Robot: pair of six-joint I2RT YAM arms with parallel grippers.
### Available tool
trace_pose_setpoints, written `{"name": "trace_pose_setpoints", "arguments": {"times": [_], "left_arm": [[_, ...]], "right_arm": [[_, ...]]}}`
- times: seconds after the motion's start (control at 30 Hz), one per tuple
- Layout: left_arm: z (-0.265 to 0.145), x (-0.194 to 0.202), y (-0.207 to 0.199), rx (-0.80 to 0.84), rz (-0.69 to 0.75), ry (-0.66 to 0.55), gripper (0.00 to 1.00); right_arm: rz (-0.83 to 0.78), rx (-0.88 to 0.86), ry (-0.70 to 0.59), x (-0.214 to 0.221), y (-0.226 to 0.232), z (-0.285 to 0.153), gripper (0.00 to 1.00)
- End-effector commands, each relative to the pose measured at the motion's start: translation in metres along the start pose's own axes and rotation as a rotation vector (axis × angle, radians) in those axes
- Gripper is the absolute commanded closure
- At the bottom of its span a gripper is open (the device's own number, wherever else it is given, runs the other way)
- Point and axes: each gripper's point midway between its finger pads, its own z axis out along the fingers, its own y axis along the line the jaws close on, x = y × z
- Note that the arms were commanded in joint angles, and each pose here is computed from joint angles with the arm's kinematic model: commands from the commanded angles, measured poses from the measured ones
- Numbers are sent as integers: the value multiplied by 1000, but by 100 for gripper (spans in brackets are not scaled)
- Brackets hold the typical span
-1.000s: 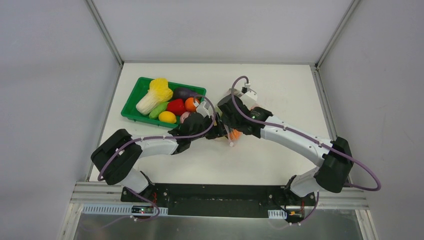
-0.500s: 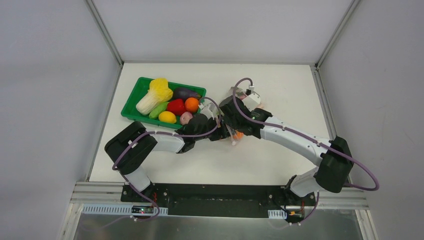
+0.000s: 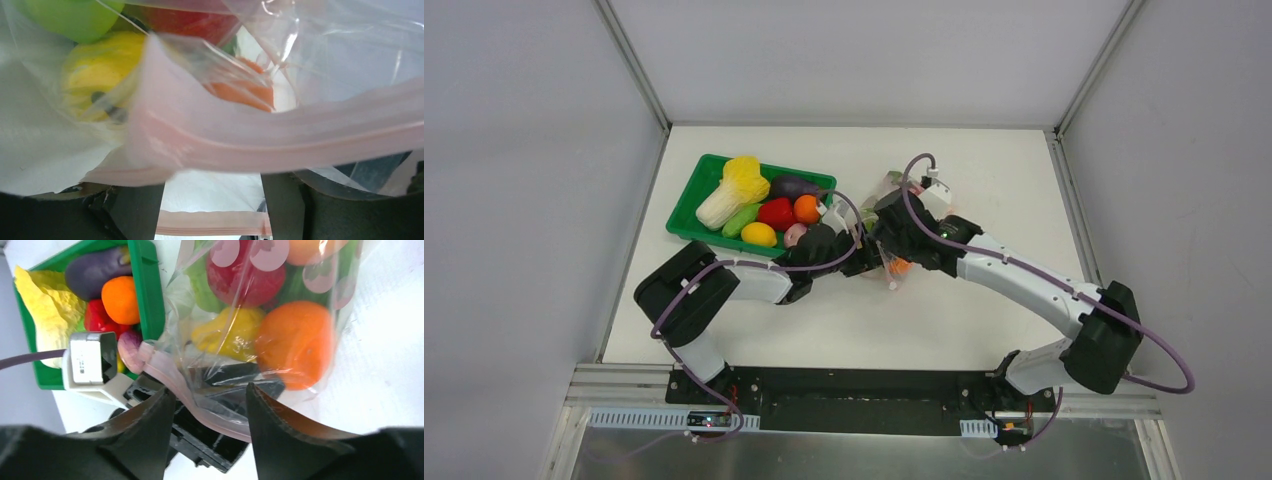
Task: Open the zip-top bag and remove the fake food
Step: Pick up the fake fruit from the zipper food storage bag.
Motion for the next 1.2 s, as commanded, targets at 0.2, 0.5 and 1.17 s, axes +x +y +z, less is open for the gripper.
{"name": "trace_pose_setpoints", "arguments": {"times": [0.2, 0.5, 1.17], "left_arm": [[-4, -17, -30, 98, 31, -46, 28], [-10, -18, -36, 101, 55, -36, 22], [9, -1, -18, -28, 68, 59, 9]], "right_arm": [[-55, -20, 63, -67, -32, -18, 34], [49, -24, 153, -63, -73, 34, 37], [119, -62, 368, 28, -80, 54, 56]]}}
